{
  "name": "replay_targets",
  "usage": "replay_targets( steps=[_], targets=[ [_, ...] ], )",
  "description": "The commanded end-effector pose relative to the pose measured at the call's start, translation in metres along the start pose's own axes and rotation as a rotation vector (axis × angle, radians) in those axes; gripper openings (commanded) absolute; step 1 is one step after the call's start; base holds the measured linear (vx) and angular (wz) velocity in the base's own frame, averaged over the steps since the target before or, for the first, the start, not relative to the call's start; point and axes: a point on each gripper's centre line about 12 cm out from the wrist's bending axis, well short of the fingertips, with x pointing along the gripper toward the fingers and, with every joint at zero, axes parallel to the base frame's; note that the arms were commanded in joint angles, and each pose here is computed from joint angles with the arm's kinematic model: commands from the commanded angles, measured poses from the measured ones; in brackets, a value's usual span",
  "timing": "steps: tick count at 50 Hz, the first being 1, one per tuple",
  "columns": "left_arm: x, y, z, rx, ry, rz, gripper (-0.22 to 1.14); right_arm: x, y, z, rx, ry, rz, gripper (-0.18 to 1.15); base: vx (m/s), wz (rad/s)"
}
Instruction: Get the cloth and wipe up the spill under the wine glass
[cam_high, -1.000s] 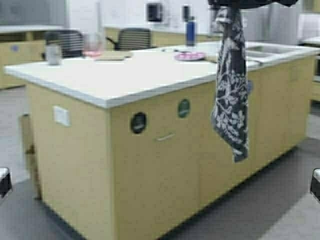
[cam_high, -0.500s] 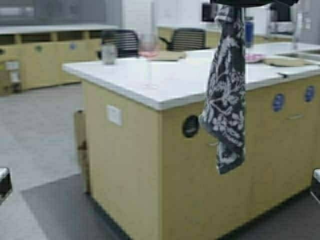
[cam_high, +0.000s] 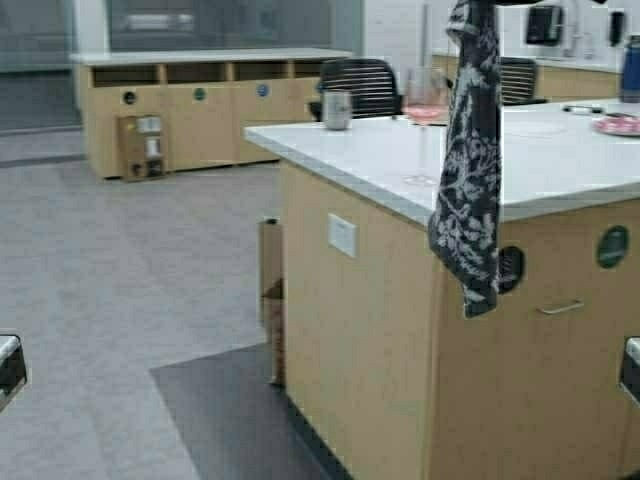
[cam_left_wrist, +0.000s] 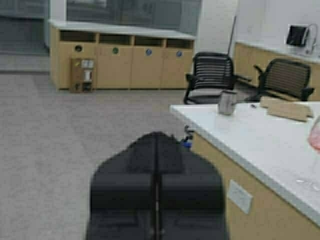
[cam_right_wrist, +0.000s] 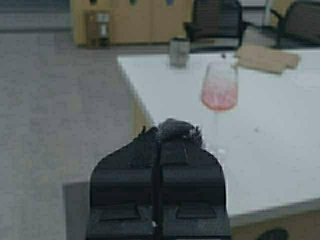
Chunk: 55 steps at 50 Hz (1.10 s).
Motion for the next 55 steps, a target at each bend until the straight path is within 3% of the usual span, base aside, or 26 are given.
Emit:
replay_targets(
  steps=[1, 9, 25, 36, 55],
  targets=[
    [0.024, -0.011, 0.012, 0.020, 0.017, -0.054, 0.02, -0.006, -0.004, 0.023, 0.047, -0.074, -0.007, 0.07, 0.12, 0.24],
    [0.042, -0.032, 0.008, 0.021, 0.043, -0.163, 0.02, -0.010, -0.006, 0.035, 0.114, -0.107, -0.006, 0.07, 0.13, 0.15],
    [0.083, -0.041, -0.027, 0.046, 0.103, -0.198, 0.02, 0.000, -0.004, 0.050, 0.201, -0.146, 0.001, 0.07, 0.14, -0.01],
    [0.128, -0.069, -0.062, 0.074, 0.142, -0.308, 0.02, 0.018, 0.011, 0.044, 0.233, -0.142, 0.025, 0.07, 0.14, -0.09],
    [0.143, -0.092, -0.121, 0.071, 0.210, -0.391, 0.02, -0.004, 0.003, 0.052, 0.184, -0.163, 0.028, 0.07, 0.16, -0.21]
  ],
)
